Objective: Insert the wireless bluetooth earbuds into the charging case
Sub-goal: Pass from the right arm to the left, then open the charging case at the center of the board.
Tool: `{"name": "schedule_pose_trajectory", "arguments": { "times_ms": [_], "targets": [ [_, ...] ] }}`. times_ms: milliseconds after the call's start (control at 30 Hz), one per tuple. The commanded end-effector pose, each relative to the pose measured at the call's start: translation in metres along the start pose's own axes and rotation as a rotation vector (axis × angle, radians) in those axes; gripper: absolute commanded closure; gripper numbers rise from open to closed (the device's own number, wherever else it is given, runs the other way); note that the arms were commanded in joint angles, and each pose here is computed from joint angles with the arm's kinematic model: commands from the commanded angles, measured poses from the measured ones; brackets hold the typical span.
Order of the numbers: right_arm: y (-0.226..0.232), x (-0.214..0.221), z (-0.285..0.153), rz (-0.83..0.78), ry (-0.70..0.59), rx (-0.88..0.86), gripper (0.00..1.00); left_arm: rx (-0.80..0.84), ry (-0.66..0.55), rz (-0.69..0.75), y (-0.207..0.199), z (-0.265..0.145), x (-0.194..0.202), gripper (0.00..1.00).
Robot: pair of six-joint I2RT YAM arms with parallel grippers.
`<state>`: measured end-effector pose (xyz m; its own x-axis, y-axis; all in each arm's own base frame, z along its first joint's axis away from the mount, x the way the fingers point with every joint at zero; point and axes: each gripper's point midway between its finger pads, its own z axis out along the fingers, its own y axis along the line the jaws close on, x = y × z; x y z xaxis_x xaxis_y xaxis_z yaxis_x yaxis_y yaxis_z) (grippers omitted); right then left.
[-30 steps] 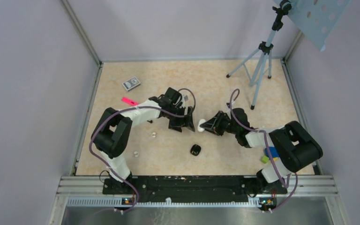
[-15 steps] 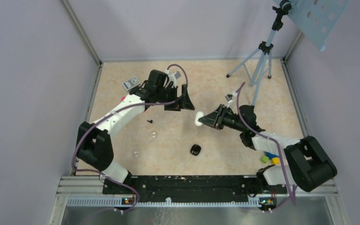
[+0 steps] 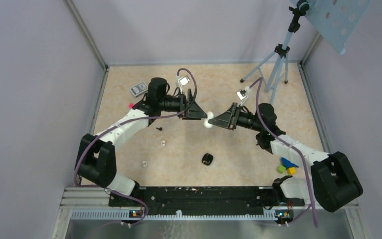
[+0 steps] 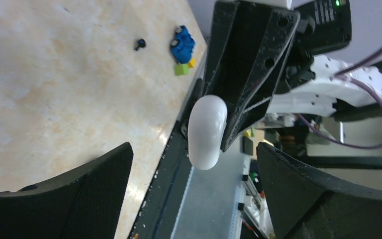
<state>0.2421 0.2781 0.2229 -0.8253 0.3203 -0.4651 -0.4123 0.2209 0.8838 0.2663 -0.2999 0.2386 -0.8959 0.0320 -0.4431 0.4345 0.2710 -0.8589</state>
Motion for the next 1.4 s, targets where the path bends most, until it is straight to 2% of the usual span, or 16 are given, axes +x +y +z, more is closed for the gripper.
{"name": "schedule_pose_trajectory", "arguments": {
  "times_ms": [0, 67, 200, 367, 500, 967, 1067, 1200, 1333, 1367],
  "targets": [
    [0.041, -0.017, 0.001, -0.056, -0.003, -0.164, 1.00, 0.259, 0.018, 0.086, -0.053, -0.013, 0.006, 0.01],
    [0.046, -0.019, 0.001, -0.032, -0.015, -0.210, 1.00, 0.285, 0.008, 0.069, -0.058, -0.015, 0.007, 0.05],
    [0.051, -0.021, 0.001, 0.036, -0.039, -0.289, 1.00, 0.319, -0.029, 0.038, -0.063, -0.016, 0.006, 0.21],
    [0.051, -0.024, 0.003, 0.061, -0.053, -0.318, 1.00, 0.332, -0.053, 0.029, -0.067, -0.016, 0.004, 0.29],
    [0.050, -0.026, 0.005, 0.054, -0.051, -0.314, 1.00, 0.325, -0.066, 0.008, -0.066, -0.014, 0.002, 0.46],
    [0.051, -0.021, 0.003, 0.041, -0.029, -0.310, 1.00, 0.310, -0.070, -0.031, -0.056, -0.005, 0.004, 0.63],
    [0.051, -0.019, 0.003, 0.033, -0.014, -0.312, 1.00, 0.304, -0.072, -0.038, -0.053, -0.004, 0.005, 0.75],
    [0.046, -0.012, 0.002, 0.037, 0.015, -0.311, 1.00, 0.301, -0.074, -0.048, -0.052, -0.005, 0.006, 1.00],
    [0.028, 0.002, 0.003, 0.041, 0.071, -0.306, 1.00, 0.339, -0.086, -0.039, -0.063, -0.010, 0.006, 1.00],
    [0.027, 0.003, 0.002, 0.046, 0.075, -0.317, 0.96, 0.348, -0.089, -0.037, -0.066, -0.012, 0.007, 1.00]
  ]
}}
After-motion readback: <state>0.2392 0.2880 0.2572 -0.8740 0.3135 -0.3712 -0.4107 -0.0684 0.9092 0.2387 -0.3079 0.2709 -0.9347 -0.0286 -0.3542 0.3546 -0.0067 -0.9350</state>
